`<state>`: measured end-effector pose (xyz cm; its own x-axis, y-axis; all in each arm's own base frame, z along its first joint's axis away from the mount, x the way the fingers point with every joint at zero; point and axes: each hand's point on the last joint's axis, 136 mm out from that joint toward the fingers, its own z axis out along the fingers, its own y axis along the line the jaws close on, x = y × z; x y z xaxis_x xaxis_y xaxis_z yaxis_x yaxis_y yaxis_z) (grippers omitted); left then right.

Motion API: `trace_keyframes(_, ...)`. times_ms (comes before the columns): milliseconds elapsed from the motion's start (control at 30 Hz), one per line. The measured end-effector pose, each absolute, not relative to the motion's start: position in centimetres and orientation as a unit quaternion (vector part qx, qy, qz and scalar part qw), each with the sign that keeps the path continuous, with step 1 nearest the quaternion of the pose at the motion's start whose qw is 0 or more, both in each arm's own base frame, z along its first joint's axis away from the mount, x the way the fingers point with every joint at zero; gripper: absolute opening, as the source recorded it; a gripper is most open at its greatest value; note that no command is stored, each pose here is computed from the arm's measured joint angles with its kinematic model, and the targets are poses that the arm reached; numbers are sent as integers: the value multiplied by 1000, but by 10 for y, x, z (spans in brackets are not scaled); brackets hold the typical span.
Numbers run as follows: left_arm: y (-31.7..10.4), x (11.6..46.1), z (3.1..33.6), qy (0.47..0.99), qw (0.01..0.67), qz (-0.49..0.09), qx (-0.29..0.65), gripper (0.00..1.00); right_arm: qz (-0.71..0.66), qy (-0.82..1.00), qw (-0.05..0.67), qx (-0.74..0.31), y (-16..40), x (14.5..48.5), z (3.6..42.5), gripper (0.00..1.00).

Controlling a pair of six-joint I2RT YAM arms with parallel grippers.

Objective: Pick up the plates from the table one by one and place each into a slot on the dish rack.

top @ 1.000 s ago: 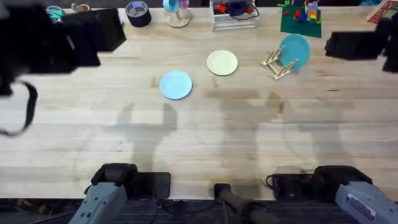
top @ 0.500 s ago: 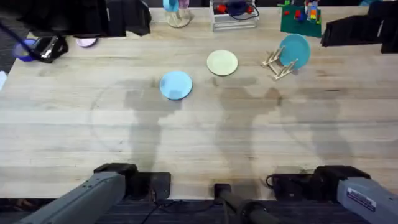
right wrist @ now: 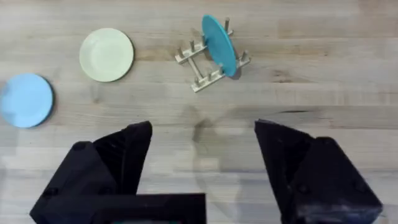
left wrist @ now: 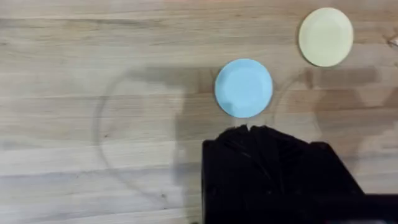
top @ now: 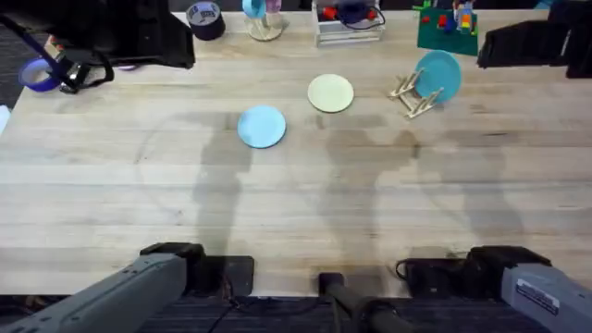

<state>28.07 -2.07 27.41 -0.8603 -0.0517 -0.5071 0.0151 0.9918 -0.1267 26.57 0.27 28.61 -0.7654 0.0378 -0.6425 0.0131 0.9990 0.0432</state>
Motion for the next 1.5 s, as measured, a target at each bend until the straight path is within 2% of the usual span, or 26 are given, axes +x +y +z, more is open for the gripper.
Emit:
trace_keyframes(200,-36,279,269,964,245,-102,17,42,18,939,342,14,3,266,286,995)
trace_keyframes(633,-60,304,218,970,154,-175,64,42,18,939,342,14,3,266,286,993)
trace_keyframes(667,-56,307,202,968,149,-197,55,42,18,939,342,14,3,266,286,993)
trace_keyframes(833,-42,303,166,965,133,-226,18,41,18,939,342,14,3,266,286,993)
trace_keyframes(1100,-42,294,121,959,94,-268,-8,42,18,939,342,14,3,266,286,993)
trace_keyframes(1500,-48,315,78,951,66,-303,-11,40,18,939,342,14,3,266,286,994)
